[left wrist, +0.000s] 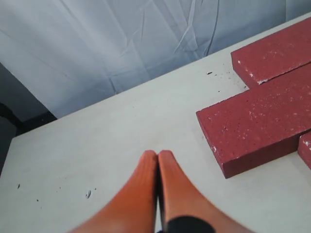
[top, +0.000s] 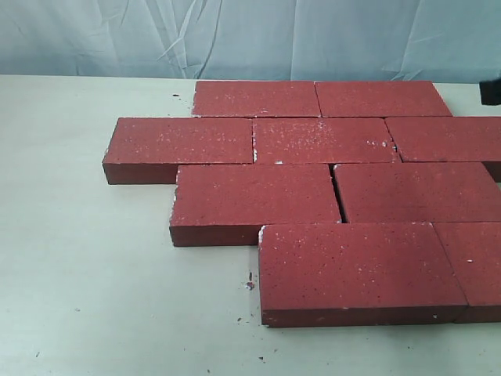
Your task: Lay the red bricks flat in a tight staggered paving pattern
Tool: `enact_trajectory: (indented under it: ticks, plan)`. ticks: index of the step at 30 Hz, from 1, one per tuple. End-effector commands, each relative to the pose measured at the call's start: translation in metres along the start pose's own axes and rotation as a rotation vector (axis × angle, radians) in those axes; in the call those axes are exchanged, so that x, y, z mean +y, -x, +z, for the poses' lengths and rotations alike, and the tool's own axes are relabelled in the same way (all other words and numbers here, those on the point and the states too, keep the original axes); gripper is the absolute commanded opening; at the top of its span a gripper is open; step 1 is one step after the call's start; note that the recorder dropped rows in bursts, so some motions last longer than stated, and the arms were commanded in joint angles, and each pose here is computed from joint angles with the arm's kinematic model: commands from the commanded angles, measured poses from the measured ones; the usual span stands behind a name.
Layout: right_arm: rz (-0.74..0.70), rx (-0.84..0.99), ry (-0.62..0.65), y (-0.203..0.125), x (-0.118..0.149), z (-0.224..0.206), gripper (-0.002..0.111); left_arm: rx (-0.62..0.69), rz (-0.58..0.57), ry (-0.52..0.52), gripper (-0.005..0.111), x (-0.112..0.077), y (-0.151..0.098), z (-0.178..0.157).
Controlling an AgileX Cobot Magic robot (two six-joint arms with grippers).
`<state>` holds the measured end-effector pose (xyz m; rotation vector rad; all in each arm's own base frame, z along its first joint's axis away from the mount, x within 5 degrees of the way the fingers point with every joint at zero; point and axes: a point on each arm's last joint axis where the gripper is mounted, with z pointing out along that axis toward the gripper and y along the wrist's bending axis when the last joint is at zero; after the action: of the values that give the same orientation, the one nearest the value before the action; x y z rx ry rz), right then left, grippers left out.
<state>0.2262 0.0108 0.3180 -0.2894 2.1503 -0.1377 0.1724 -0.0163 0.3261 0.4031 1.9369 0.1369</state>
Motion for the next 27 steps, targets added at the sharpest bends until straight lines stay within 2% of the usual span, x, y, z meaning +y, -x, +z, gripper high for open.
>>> enact_trajectory:
  ticks: [1, 9, 15, 27]
  plan:
    - [0.015, -0.064, -0.009, -0.007, 0.001, -0.004, -0.001, -0.112, -0.003, 0.023, 0.0, -0.005, -0.009, -0.022]
    - [0.055, -0.116, -0.002, -0.01, 0.003, -0.012, -0.001, -0.212, -0.08, 0.026, 0.0, -0.012, -0.025, -0.05]
    - [0.055, -0.124, -0.004, -0.01, 0.003, -0.015, -0.001, -0.284, -0.136, 0.021, 0.0, -0.013, -0.025, -0.066]
    - [0.057, -0.125, -0.003, -0.01, 0.003, -0.015, -0.001, -0.318, -0.136, 0.03, 0.0, -0.013, -0.024, -0.073]
